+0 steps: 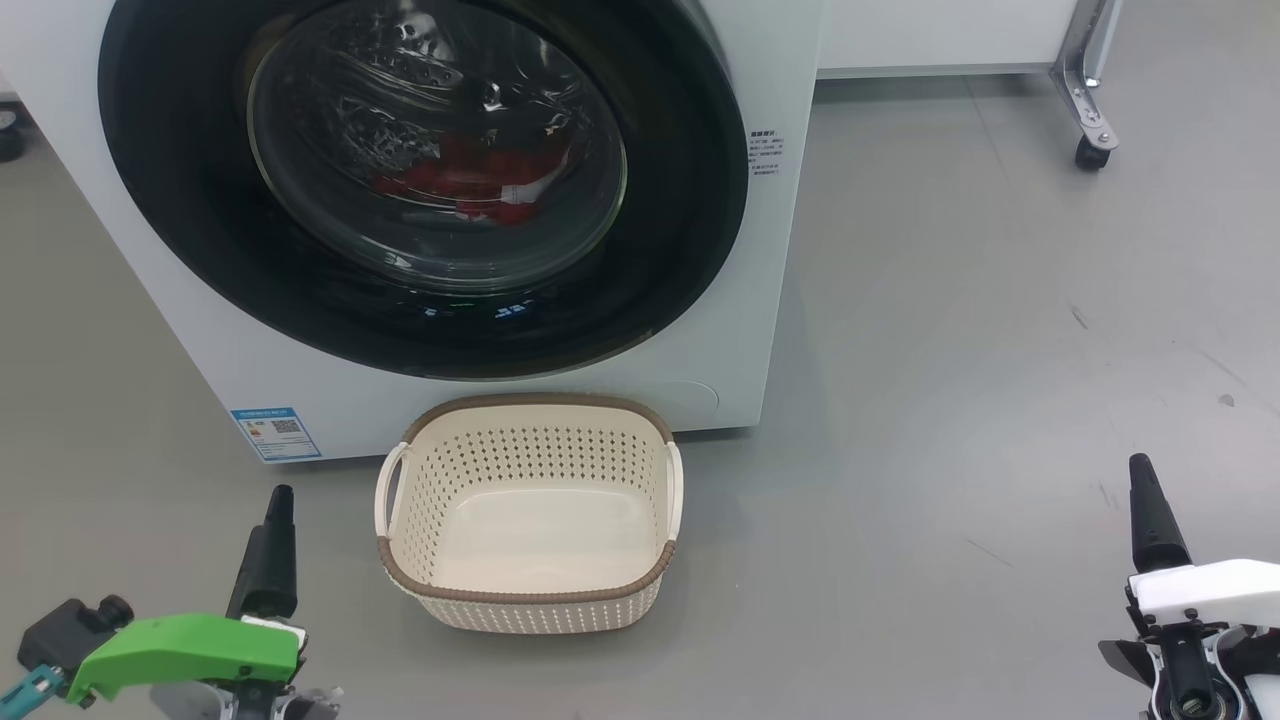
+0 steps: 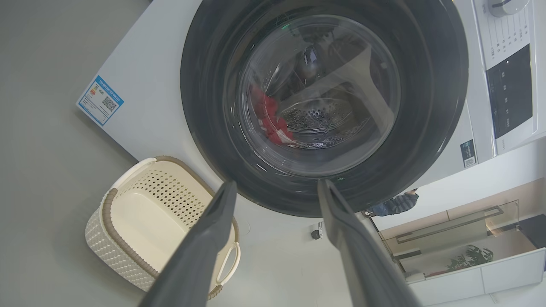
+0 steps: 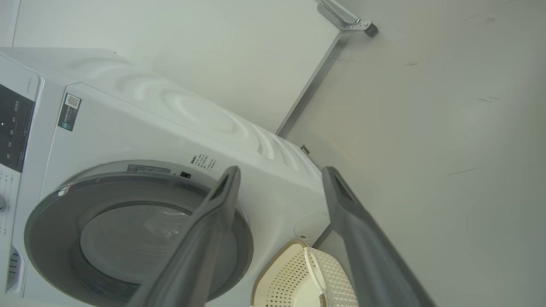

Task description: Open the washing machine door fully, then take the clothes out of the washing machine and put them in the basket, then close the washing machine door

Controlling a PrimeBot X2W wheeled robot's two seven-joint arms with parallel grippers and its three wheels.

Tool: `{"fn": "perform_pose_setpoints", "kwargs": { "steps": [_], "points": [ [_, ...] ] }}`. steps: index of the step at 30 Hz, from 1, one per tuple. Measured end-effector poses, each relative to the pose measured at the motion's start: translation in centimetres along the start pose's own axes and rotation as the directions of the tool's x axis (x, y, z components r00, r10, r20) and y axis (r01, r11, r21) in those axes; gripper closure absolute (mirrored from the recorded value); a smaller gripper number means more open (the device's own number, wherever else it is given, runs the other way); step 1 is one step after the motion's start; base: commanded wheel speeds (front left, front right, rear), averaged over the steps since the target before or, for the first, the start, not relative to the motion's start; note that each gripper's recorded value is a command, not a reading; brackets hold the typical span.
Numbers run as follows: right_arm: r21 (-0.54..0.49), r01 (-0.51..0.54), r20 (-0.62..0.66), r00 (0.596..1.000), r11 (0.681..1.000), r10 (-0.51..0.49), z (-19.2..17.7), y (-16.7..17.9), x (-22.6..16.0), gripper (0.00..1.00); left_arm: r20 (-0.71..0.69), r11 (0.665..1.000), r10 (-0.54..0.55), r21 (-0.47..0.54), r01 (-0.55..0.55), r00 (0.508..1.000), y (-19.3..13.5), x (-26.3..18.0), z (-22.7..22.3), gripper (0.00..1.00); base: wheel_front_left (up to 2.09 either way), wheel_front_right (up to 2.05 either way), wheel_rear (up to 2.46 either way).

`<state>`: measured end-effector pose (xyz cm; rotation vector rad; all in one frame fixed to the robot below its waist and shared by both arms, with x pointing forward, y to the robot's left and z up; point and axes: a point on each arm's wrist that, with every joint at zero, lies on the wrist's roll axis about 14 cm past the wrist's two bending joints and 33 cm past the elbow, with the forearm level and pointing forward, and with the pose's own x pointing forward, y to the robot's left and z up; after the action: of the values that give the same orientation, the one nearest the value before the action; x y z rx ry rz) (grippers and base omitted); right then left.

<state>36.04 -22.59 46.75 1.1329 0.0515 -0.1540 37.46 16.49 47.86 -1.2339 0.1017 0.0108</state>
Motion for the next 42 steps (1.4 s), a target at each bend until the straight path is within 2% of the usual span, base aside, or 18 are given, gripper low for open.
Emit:
{"fn": "perform_pose_setpoints", "kwargs": {
  "steps": [6, 11, 16, 26, 33, 42],
  "points": [
    [-0.154, -0.02, -0.008, 1.0, 0.988, 0.019, 0.2, 0.4, 0.1, 0.0, -0.015, 0.992, -0.015, 0.128, 0.016, 1.0, -0.3, 0.0, -0.3, 0.0, 0.0, 0.0, 0.0],
    [-0.295, -0.036, -0.013, 0.999, 0.955, 0.033, 0.4, 1.0, 0.3, 0.0, -0.02, 0.967, -0.028, 0.253, 0.032, 0.999, -0.8, 0.1, -0.2, 0.0, 0.0, 0.0, 0.0],
    [-0.432, -0.064, -0.028, 0.998, 0.9, 0.057, 0.3, 1.6, 0.4, 0.0, -0.006, 0.922, -0.07, 0.381, 0.067, 0.998, -2.3, 0.6, 0.3, 0.0, 0.0, 0.0, 0.0],
    [-0.618, -0.11, -0.061, 0.994, 0.778, 0.092, -1.1, 2.7, 0.3, 0.0, -0.02, 0.793, -0.103, 0.602, 0.094, 0.994, -3.4, 0.5, -0.4, 0.0, 0.0, 0.0, 0.0],
    [-0.707, -0.137, -0.086, 0.99, 0.694, 0.108, -2.1, 3.0, 0.1, 0.0, -0.023, 0.713, -0.113, 0.694, 0.097, 0.993, -3.6, 0.3, -1.0, 0.0, 0.0, 0.0, 0.0],
    [-0.789, -0.156, -0.095, 0.986, 0.594, 0.134, -2.9, 3.3, -0.3, 0.0, -0.026, 0.642, -0.129, 0.759, 0.104, 0.991, -3.7, -0.1, -2.1, 0.0, 0.0, 0.0, 0.0]
  ]
}}
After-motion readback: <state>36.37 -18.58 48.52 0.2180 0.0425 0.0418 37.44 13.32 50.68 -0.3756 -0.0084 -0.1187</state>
